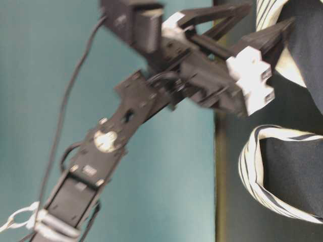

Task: Arrange the slippers with the left arm.
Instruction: 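Grasp the right slipper's striped upper with the left gripper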

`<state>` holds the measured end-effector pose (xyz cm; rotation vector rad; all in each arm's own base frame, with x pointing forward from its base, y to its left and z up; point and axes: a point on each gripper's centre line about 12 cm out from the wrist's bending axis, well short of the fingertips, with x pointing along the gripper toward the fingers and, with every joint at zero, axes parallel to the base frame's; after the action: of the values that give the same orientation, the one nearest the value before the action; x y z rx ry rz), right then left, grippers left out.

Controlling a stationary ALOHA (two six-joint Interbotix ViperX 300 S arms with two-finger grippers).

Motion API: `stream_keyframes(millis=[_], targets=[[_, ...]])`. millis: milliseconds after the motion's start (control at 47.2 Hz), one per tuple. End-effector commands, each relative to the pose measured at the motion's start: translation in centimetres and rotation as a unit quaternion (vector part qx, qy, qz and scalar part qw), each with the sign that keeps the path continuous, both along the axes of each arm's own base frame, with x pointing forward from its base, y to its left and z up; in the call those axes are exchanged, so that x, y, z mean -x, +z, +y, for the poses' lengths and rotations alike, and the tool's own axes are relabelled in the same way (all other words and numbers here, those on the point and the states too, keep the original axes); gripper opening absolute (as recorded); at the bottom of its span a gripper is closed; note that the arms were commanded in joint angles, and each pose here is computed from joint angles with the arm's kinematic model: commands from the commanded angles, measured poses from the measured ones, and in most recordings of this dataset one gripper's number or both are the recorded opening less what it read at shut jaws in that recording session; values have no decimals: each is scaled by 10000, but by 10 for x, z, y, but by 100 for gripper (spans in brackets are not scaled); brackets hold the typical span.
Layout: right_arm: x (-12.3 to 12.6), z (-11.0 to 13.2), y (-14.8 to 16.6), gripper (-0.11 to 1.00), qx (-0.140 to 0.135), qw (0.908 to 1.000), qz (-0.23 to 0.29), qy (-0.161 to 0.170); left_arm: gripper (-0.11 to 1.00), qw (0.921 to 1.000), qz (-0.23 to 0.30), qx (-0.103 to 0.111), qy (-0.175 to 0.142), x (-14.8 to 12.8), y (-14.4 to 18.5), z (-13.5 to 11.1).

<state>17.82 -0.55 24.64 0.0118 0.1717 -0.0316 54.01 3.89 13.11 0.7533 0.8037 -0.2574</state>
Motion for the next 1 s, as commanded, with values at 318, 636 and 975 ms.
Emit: stream_keyframes(millis=[318,636,975], targets=[[3,0,4,0,-27,9999,-108,-21,15,9984,-323,325,325,-12,21,-2],[7,0,5,0,-26,9999,-139,-20,1,9901,-300,932,1004,-4,65,-1],[8,0,0,0,-35,9999,-93,-21,1,9440,134,1968,2645,24,100,26]])
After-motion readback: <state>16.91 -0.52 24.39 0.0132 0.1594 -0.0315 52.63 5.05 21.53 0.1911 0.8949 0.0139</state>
